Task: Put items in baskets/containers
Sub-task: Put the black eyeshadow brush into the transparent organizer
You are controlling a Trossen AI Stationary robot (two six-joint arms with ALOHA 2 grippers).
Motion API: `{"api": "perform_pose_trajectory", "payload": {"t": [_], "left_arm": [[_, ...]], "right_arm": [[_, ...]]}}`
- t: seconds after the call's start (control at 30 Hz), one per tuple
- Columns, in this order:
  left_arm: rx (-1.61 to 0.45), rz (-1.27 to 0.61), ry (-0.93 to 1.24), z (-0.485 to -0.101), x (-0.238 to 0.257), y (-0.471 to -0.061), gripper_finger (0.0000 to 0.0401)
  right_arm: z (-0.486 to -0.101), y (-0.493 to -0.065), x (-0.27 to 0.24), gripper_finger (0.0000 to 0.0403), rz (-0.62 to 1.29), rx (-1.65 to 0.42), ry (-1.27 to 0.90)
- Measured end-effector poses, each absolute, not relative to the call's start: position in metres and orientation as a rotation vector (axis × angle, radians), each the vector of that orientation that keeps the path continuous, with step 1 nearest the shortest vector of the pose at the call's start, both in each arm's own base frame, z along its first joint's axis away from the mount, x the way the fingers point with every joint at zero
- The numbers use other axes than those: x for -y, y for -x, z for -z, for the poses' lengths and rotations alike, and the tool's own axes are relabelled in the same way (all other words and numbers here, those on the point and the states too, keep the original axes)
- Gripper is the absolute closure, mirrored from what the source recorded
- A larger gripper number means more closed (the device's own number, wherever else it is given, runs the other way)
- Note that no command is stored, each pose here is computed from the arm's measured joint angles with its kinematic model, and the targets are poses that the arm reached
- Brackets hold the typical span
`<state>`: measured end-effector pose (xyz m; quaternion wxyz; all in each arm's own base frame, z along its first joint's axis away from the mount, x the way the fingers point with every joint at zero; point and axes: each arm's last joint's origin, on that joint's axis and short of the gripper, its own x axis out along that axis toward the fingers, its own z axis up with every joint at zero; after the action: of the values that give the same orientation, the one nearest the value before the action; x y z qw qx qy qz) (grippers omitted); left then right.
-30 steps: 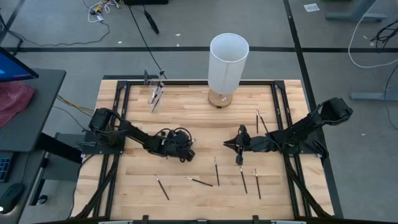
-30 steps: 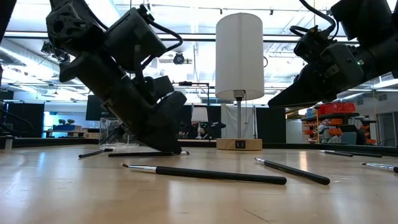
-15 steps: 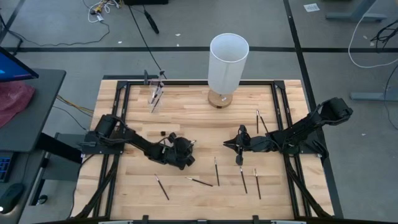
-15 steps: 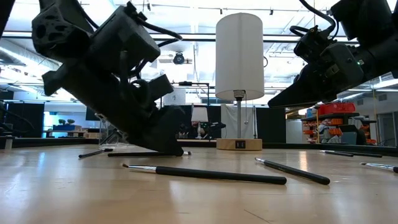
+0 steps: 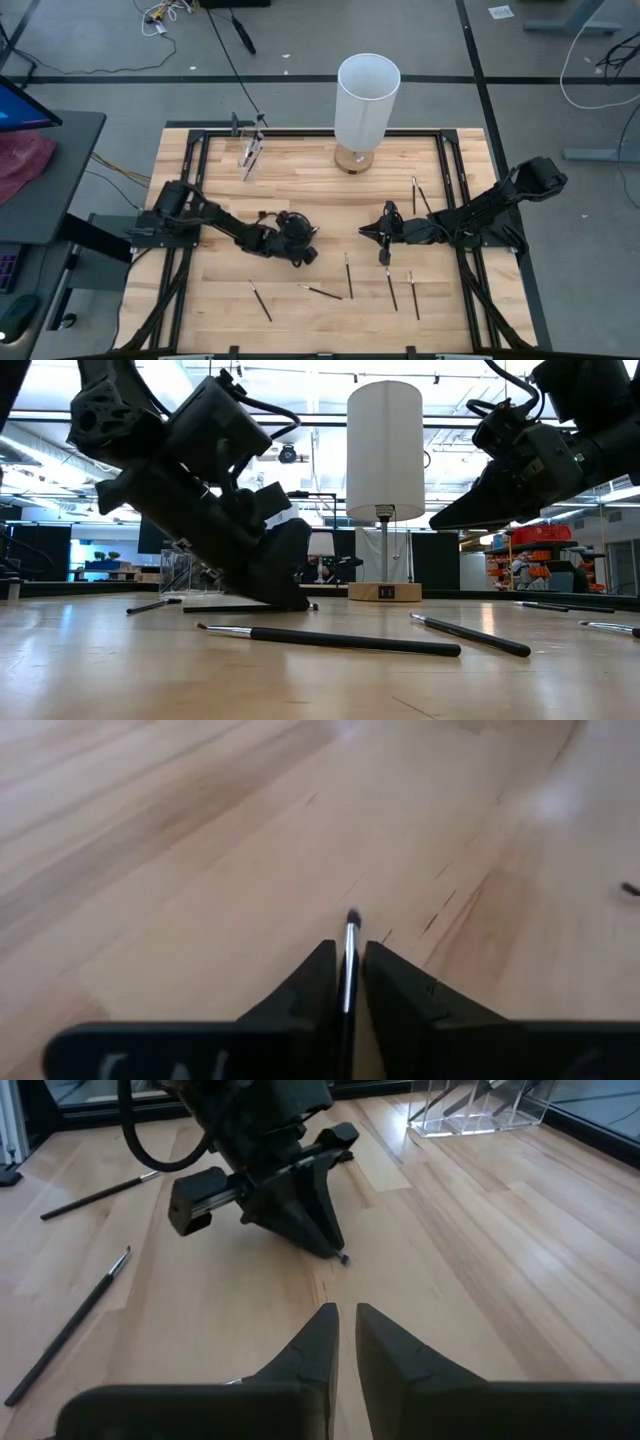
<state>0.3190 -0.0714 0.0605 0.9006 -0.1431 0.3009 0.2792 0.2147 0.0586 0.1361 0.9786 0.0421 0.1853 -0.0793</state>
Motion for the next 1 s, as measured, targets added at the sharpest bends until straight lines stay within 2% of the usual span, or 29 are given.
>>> {"api": "perform_pose_trajectory", "payload": {"t": [0.4,0.53,0.7,0.83,1.0], "left_arm": [[-0.679,-0.439,0.312,-0.075,0.072,-0.32,0.0208],[-0.675,-0.414,0.325,-0.072,0.07,-0.315,0.0192],[-0.636,-0.395,0.37,-0.066,0.067,-0.303,0.0225],[-0.633,-0.397,0.389,-0.062,0.065,-0.295,0.0273],[-0.655,-0.368,0.304,-0.06,0.065,-0.293,0.0337]], "right_arm": [[-0.136,-0.215,-0.059,0.036,0.162,-0.375,-0.093],[-0.136,-0.215,-0.058,0.036,0.162,-0.376,-0.093],[-0.136,-0.215,-0.059,0.036,0.162,-0.376,-0.093],[-0.136,-0.215,-0.058,0.036,0.162,-0.376,-0.093],[-0.136,-0.215,-0.059,0.036,0.162,-0.375,-0.093]]}}
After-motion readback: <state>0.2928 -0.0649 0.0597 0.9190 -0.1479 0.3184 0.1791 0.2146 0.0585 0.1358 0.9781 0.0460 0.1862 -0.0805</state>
